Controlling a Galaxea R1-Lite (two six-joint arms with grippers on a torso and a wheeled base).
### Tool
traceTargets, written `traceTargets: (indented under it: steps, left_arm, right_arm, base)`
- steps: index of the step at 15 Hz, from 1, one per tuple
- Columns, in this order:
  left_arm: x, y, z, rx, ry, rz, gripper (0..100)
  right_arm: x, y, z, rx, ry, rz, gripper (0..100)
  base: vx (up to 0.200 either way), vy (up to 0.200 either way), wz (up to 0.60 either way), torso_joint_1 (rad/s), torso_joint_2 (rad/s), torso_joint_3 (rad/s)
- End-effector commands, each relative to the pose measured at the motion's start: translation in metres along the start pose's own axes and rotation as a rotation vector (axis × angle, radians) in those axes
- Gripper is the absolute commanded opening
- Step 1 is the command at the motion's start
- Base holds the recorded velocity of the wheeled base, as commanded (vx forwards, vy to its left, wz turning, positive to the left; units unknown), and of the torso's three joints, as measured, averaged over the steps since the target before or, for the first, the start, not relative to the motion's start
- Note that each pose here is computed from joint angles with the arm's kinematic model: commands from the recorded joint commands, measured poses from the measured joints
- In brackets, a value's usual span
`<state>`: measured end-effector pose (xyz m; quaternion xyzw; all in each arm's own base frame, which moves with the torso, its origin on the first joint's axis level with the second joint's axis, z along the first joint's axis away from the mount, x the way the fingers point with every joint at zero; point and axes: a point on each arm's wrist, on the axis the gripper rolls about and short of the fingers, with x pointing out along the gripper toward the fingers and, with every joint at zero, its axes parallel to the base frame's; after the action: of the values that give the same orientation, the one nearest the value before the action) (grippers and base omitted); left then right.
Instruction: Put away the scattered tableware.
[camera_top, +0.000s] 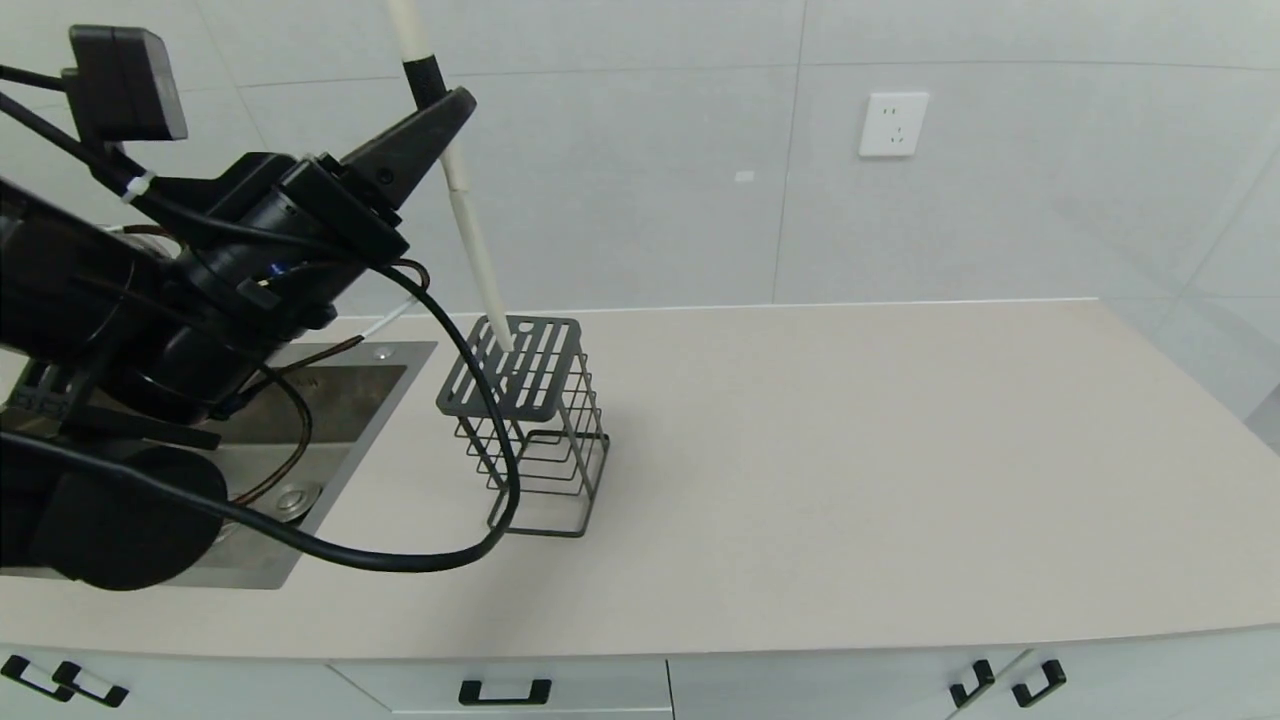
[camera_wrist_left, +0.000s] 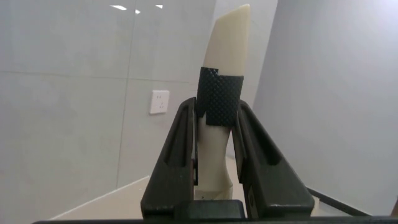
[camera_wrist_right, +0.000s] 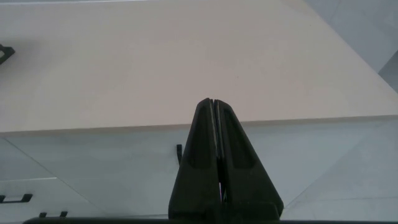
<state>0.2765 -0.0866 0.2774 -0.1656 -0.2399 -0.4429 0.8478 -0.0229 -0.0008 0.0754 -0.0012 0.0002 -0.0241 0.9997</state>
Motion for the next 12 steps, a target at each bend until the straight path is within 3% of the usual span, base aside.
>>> traceTargets:
  steps: [1,4,5,6,8,10,12]
  left_arm:
    - [0.001,0.003,-0.006,-0.008,0.020,-0.011,0]
    - [0.006,0.009,-0.022,-0.002,0.067,-0.061,0]
    - [0.018,0.019,-0.027,0.047,0.058,-0.084,0]
    - [0.023,0.023,-0.028,0.063,0.051,-0.104,0]
    - [0.029,0.029,-0.034,0.068,0.076,-0.166,0]
    - [0.030,0.030,-0.035,0.068,0.079,-0.171,0]
    - [0.035,0.039,-0.028,0.102,0.052,-0.173,0]
  right_arm:
    - [0.000,0.000,0.000,0.001,0.001,-0.001,0]
    - [0.000,0.000,0.000,0.002,0.000,0.001,0]
    - [0.000,0.000,0.000,0.004,0.000,-0.001,0]
    - [0.000,0.000,0.000,0.004,0.000,0.001,0]
    - [0.000,0.000,0.000,0.005,0.000,-0.001,0]
    - [0.000,0.000,0.000,0.005,0.000,-0.001,0]
    - [0.000,0.000,0.000,0.005,0.000,-0.001,0]
  base:
    - [0.000,0.000,0.00,0.000,0.00,0.000]
    - [0.000,0.000,0.00,0.000,0.00,0.000]
    - [0.000,0.000,0.00,0.000,0.00,0.000]
    - [0.000,0.000,0.00,0.000,0.00,0.000]
    - [0.000,0.000,0.00,0.000,0.00,0.000]
    - [0.000,0.000,0.00,-0.040,0.09,0.047]
    - [0.000,0.000,0.00,-0.146,0.31,0.168]
